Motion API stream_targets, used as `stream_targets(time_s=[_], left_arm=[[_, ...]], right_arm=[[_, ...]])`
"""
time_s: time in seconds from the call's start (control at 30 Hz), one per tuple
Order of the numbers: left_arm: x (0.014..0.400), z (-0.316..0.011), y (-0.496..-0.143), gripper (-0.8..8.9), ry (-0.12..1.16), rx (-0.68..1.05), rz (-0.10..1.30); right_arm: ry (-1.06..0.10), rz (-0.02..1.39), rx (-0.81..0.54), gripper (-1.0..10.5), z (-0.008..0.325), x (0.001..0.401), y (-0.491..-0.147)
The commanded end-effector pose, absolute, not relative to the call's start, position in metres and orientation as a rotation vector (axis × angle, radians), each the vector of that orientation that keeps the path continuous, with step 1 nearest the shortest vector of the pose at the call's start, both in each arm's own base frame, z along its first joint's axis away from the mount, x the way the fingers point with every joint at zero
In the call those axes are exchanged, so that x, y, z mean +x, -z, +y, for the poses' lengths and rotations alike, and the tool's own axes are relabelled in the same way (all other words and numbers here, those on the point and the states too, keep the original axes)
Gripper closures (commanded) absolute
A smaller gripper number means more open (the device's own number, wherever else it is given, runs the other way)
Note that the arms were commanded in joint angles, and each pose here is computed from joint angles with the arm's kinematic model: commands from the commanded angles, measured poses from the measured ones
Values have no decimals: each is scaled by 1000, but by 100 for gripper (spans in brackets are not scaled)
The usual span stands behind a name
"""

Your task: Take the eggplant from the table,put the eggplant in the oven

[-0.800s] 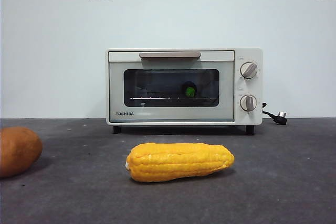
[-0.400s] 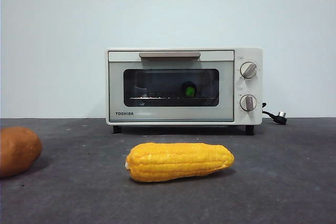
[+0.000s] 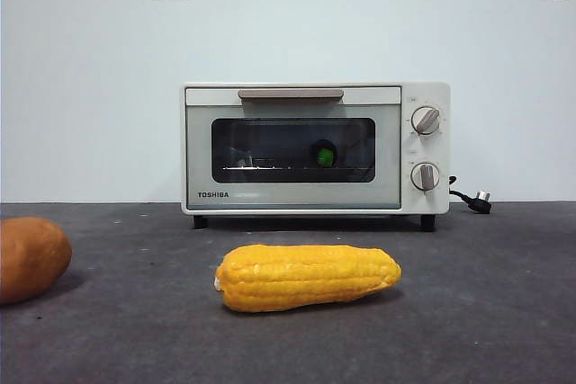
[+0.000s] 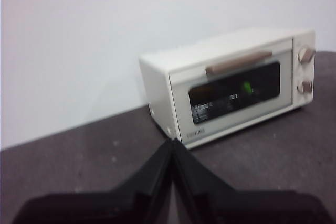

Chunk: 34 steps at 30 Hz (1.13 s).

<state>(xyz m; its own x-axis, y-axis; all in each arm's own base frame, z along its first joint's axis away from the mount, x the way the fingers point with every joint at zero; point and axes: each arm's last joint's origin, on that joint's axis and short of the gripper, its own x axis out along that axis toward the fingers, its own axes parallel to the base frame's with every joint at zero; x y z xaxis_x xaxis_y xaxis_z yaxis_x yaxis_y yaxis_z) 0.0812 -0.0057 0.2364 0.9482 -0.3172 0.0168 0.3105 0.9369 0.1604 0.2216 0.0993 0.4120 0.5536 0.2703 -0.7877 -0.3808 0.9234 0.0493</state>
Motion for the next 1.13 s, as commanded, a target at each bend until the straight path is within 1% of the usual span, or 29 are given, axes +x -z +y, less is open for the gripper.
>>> stream_targets(time_s=[0.03, 0.27, 0.57, 1.13], left_arm=[[84, -4, -218, 817, 286, 126, -21], [90, -4, -178, 818, 275, 60, 62], [94, -3, -155, 817, 274, 5, 140], [96, -3, -150, 817, 272, -33, 170]], right_arm=[[-384, 890, -135, 946, 100, 224, -412], [-385, 884, -134, 946, 100, 225, -413], [-385, 884, -134, 946, 100, 225, -413], [-385, 884, -134, 946, 100, 225, -413]])
